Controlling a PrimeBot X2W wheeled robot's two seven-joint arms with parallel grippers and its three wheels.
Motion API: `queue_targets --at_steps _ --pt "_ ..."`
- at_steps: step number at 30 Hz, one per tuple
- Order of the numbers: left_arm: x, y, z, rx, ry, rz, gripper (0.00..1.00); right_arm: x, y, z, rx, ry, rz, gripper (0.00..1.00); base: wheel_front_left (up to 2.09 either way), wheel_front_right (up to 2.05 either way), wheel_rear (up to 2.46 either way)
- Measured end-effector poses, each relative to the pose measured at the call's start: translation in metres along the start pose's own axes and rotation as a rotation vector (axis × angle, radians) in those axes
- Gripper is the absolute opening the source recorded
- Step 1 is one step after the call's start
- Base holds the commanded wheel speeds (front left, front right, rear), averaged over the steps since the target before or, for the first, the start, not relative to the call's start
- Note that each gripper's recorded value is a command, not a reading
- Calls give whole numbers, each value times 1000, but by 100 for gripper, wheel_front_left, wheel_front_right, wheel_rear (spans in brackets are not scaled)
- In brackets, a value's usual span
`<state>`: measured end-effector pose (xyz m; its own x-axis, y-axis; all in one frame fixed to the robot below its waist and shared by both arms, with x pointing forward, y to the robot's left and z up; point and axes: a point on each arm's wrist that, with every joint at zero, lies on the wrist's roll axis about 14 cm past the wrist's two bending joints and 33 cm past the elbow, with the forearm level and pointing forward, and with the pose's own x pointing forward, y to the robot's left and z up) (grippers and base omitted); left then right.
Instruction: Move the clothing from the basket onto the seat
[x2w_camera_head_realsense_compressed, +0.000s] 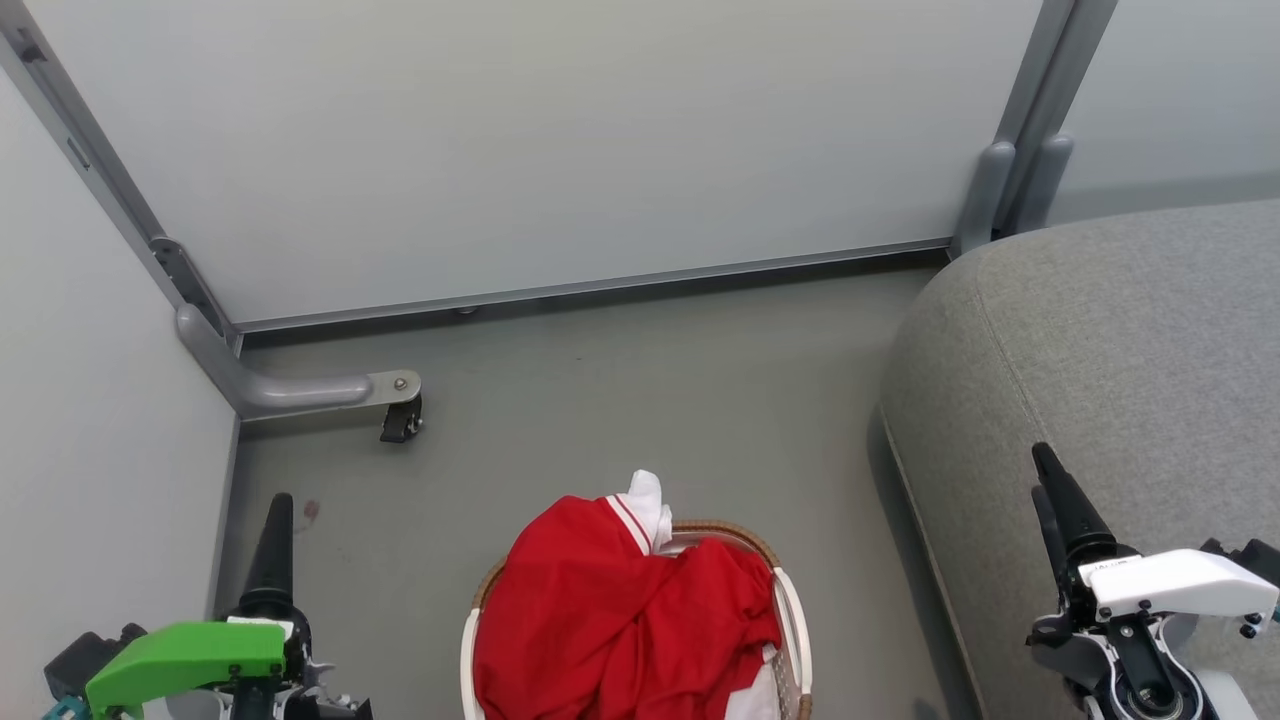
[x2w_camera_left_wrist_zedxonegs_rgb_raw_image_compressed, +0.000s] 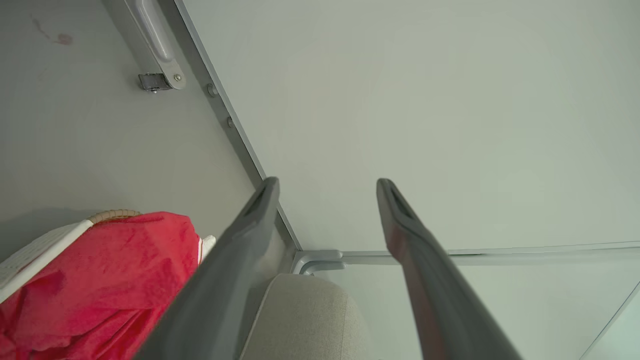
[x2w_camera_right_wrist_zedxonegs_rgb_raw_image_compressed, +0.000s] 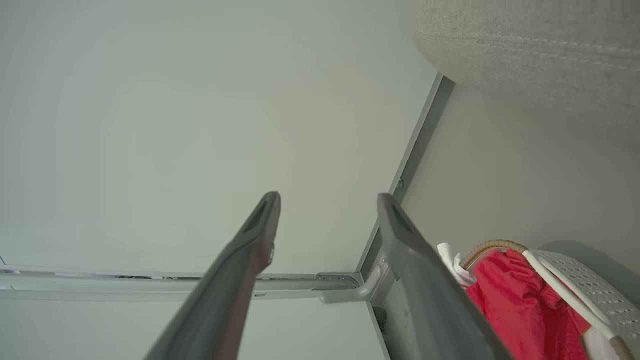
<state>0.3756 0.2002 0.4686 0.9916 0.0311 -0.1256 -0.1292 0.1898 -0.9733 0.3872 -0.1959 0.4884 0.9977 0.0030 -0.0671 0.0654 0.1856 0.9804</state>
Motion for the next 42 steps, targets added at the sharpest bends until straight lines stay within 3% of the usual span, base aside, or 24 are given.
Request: queue_targets --at_steps 15,42 --pt "0 8 -8 336 19 29 100 7 10 -6 -305 11 28 100 0 0 0" --pt "0 23 -25 790 80 54 100 14 18 -21 -748 38 89 100 0 0 0"
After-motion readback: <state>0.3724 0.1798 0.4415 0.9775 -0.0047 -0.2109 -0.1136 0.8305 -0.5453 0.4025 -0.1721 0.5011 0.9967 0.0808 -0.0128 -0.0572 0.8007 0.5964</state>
